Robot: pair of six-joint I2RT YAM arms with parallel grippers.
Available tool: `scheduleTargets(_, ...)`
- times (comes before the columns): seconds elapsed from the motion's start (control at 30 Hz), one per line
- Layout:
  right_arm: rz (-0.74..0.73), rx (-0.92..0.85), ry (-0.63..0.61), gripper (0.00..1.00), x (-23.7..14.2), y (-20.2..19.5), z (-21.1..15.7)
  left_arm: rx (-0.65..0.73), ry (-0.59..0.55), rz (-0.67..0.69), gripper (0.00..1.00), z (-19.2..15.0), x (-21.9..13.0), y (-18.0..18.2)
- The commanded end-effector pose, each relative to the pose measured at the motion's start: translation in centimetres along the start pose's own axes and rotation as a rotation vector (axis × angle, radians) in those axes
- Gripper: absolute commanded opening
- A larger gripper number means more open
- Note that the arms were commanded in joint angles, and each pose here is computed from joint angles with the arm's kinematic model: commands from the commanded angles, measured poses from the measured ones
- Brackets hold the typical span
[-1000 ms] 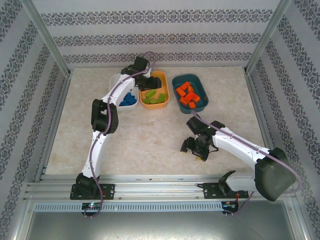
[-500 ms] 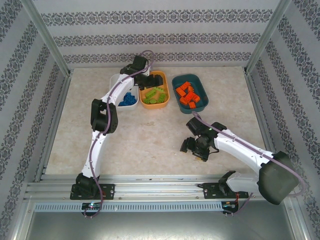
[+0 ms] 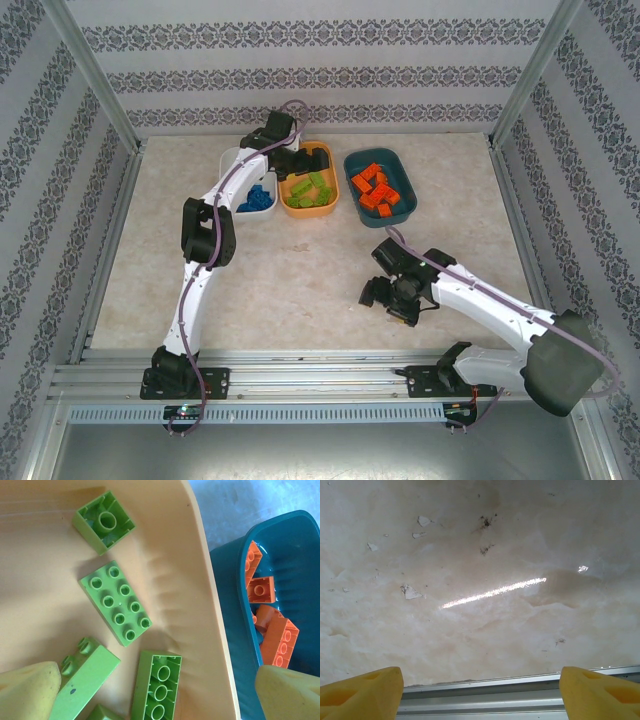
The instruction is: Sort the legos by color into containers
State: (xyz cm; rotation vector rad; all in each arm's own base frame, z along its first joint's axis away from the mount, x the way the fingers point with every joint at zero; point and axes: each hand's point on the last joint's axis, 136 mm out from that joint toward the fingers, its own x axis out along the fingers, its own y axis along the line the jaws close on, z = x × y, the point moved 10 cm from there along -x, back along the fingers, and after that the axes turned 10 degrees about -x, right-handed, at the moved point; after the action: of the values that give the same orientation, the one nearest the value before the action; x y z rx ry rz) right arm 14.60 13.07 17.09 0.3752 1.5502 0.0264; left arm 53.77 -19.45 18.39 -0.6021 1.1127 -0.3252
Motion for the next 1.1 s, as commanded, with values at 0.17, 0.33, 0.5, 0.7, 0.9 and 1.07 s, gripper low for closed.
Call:
scheduleTargets(0.17,-0.015,0.013,-0.040,0.84,-0.2,-0.7,-0.9,0.091,-0.106,-0.039,1.00,1.4,-5.9,-3.2)
scheduleTargets(0.33,0.005,0.004,-0.058,0.85,-0.2,-0.6,-1.1,0.158,-0.120,-0.018,1.00,0.5,-8.2,-4.8)
scheduleTargets(0.5,0.026,-0.014,-0.080,0.86,-0.2,-0.2,-1.1,0.232,-0.127,0.016,1.00,-0.9,-10.9,-6.2)
scheduleTargets(0.7,0.067,-0.062,-0.144,0.98,-0.6,1.0,-0.1,0.296,-0.112,0.074,1.00,-3.9,-14.7,-6.9)
scheduleTargets(0.9,0.098,-0.195,-0.206,0.98,-1.5,4.0,2.1,0.263,-0.089,0.090,1.00,-7.7,-19.9,-6.3)
scheduleTargets(1.07,0.105,-0.321,-0.294,0.98,-3.1,6.2,4.3,0.206,-0.135,0.151,1.00,-12.0,-24.8,-4.5)
